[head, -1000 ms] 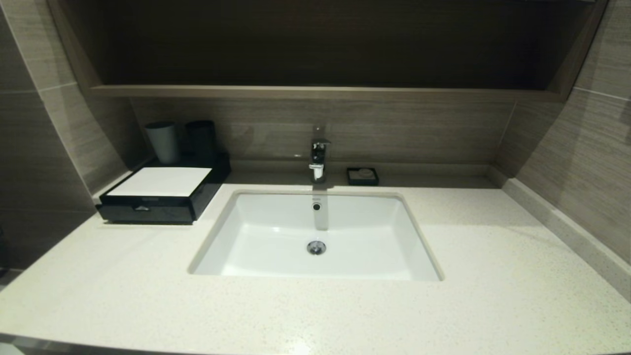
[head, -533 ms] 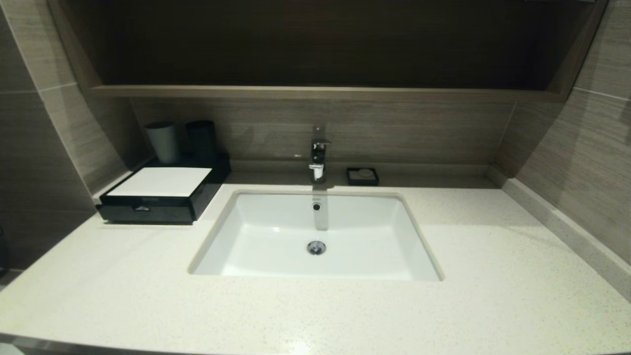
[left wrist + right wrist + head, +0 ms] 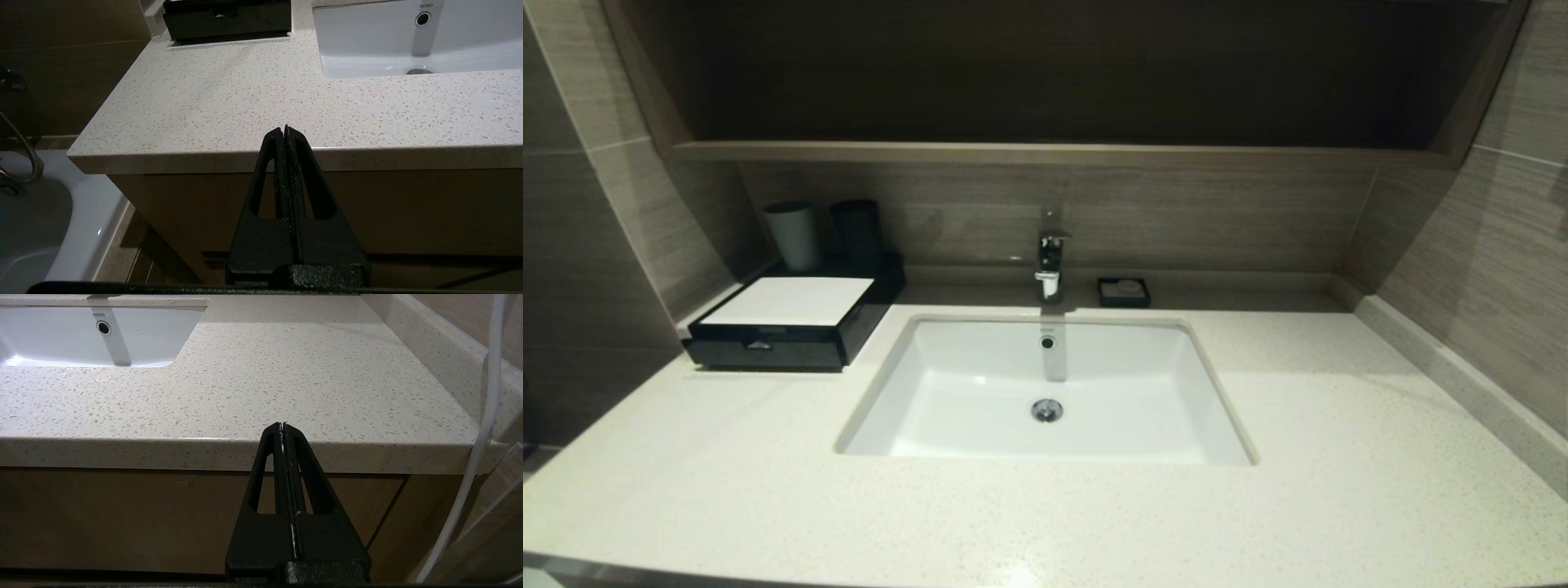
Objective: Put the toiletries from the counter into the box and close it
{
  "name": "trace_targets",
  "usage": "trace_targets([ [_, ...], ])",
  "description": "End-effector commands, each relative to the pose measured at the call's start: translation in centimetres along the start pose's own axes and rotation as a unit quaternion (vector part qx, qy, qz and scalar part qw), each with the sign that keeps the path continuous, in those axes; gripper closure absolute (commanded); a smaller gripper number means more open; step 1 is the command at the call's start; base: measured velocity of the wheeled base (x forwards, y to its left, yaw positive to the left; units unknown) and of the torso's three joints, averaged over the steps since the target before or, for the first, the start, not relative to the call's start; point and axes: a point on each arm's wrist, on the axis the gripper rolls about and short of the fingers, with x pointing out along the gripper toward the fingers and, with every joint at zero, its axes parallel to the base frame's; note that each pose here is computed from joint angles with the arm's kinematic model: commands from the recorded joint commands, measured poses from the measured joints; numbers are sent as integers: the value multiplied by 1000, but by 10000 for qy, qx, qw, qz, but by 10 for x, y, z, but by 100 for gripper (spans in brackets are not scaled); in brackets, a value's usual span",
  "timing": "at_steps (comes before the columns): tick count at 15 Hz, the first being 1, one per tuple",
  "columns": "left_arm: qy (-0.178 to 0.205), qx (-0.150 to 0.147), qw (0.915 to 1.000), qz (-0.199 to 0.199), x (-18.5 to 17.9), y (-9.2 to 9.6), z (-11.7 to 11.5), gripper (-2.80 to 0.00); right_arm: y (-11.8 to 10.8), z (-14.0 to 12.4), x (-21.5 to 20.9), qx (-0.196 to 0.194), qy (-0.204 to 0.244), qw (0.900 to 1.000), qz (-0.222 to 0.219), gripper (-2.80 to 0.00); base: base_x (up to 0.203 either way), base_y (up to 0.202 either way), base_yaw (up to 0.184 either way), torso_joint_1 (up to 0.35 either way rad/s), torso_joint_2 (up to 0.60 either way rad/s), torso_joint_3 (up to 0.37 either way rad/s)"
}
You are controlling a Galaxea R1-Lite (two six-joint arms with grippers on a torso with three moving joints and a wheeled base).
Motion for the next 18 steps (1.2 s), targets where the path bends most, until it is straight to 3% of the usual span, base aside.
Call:
trace_targets([
  [1,-112,40,9999,5,2,-1,-13,0,0,0,0,0,-1,10000,0,0,0,0,0,0,0,0],
  [6,-629,233,9975,229,4,-2,-29,0,0,0,0,0,-1,10000,0,0,0,0,0,0,0,0],
  [8,-695,517,9958,286,4,-3,-35,0,0,0,0,0,-1,10000,0,0,0,0,0,0,0,0],
  [10,-781,528,9951,302,5,-3,-35,0,0,0,0,0,-1,10000,0,0,0,0,0,0,0,0],
  [18,-603,448,9970,206,20,-6,-58,0,0,0,0,0,-1,10000,0,0,0,0,0,0,0,0],
])
